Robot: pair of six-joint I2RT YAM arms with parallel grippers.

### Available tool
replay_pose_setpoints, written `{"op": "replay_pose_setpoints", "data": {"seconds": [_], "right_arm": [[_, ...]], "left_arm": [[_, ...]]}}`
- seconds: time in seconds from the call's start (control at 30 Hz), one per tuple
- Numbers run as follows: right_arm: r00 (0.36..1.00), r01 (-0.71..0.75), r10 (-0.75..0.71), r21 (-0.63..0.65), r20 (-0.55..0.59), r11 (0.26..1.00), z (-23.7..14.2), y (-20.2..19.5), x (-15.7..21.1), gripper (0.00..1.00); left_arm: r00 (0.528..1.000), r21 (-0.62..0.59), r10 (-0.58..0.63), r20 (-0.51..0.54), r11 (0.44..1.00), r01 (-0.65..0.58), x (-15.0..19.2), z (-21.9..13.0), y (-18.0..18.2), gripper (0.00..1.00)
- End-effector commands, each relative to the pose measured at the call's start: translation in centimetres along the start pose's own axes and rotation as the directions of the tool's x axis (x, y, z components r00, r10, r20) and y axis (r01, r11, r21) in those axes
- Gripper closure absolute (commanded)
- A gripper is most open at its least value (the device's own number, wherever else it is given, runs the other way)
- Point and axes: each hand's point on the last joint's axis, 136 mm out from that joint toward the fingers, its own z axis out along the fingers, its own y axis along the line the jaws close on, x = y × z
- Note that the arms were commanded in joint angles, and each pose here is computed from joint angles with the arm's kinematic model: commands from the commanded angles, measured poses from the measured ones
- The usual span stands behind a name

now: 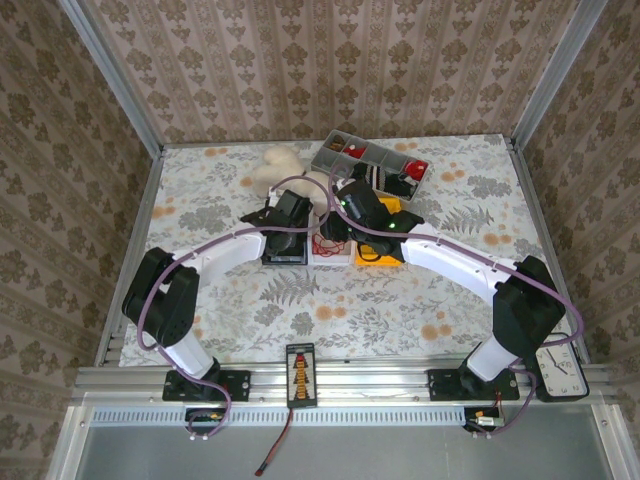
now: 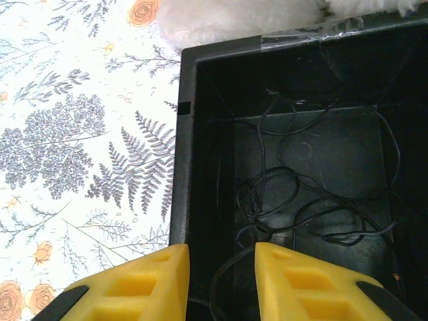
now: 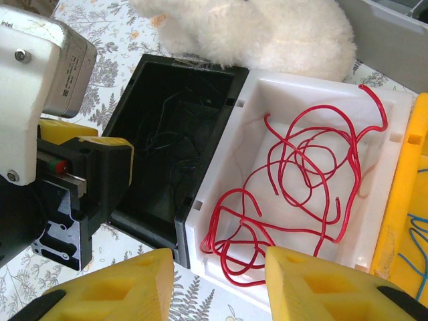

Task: Untangle the cables

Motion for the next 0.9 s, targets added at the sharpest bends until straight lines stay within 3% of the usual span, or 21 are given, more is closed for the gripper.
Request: {"op": "replay_pose_setpoints", "data": {"seconds": [0.0, 0.3, 0.5, 0.6, 0.87], "right_arm": [[1.000, -0.007, 0.007, 0.002, 0.026, 1.000, -0.8, -0.2, -0.7, 0.59], [0.999, -0.003, 0.003, 0.004, 0.034, 1.000, -1.1, -0.3, -1.2, 0.59], [0.999, -0.003, 0.002, 0.010, 0.041, 1.000, -1.4, -0.4, -1.4, 0.59], [0.999, -0.008, 0.008, 0.014, 0.045, 1.000, -1.5, -0.7, -1.3, 0.59], [0.999, -0.020, 0.019, 0.017, 0.041, 1.000, -1.5, -0.9, -0.9, 0.59]], "left_arm": [[1.000, -0.040, 0.013, -0.012, 0.999, -0.014, 0.2, 0.1, 0.6, 0.69], [0.999, -0.034, -0.001, -0.044, 0.999, -0.001, 0.9, 0.8, 0.1, 0.76], [0.998, -0.038, 0.011, -0.054, 0.999, -0.013, 0.9, 1.2, -0.1, 0.88], [0.999, -0.063, 0.021, -0.044, 0.998, -0.024, 0.2, 0.8, 0.3, 1.00], [0.984, -0.199, 0.174, 0.046, 0.967, -0.161, -3.2, -1.9, 1.5, 1.00]]}}
